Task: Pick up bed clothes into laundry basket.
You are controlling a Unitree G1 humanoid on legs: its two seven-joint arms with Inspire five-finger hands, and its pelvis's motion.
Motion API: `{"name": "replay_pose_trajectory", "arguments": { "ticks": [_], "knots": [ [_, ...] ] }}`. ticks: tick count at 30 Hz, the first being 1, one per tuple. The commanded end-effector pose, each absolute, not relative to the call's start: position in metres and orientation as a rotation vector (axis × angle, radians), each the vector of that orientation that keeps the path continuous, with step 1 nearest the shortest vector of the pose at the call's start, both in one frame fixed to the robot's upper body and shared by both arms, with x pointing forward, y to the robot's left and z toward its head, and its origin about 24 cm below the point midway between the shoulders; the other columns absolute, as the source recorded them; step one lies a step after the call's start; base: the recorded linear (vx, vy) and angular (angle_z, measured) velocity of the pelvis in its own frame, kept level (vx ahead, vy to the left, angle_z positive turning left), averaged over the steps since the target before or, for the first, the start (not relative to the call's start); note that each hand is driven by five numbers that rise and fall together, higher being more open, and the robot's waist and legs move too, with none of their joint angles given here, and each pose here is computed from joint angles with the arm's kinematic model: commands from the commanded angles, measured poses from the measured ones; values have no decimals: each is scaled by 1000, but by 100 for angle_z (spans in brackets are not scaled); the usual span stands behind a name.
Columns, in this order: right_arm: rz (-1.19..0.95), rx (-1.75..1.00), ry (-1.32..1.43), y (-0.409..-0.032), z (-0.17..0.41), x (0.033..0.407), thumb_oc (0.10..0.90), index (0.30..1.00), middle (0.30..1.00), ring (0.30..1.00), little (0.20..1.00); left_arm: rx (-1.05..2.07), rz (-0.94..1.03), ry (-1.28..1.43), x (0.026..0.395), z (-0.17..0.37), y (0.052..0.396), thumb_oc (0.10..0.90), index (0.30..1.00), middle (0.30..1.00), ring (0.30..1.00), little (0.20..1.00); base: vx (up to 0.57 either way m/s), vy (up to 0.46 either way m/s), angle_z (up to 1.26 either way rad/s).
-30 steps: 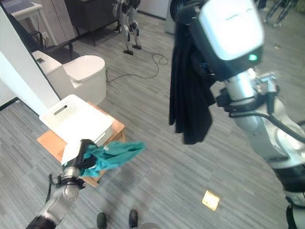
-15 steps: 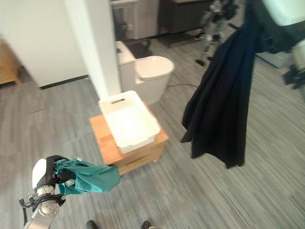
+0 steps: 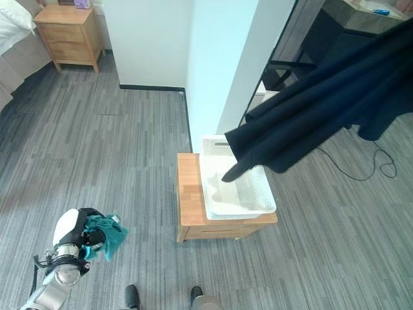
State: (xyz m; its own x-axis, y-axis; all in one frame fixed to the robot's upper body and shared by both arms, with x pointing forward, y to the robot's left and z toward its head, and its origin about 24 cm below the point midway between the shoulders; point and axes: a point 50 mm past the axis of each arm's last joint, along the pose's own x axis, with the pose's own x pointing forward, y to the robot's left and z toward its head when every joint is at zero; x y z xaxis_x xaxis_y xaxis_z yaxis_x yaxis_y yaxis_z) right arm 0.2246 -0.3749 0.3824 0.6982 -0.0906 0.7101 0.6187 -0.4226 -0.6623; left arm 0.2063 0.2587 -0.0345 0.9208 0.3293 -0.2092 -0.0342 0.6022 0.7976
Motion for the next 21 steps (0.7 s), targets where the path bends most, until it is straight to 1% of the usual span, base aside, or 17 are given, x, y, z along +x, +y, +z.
{"name": "replay_pose_trajectory", "arguments": {
  "ticks": [1, 10, 21],
  "knots": [
    [-1089, -1665, -466, -390, 412, 210, 400, 300, 300, 300, 300, 977, 257, 83, 231, 16, 269, 400, 300, 300, 300, 300, 89, -44, 0],
    [-1006, -1678, -457, -377, 412, 239, 400, 300, 300, 300, 300, 977, 235, 117, 226, 5, 265, 400, 300, 300, 300, 300, 11, -44, 3],
    [-1058, -1652, -408, -387, 415, 241, 400, 300, 300, 300, 300, 978, 247, 141, 224, -1, 266, 400, 300, 300, 300, 300, -4, -17, 7]
  ]
}}
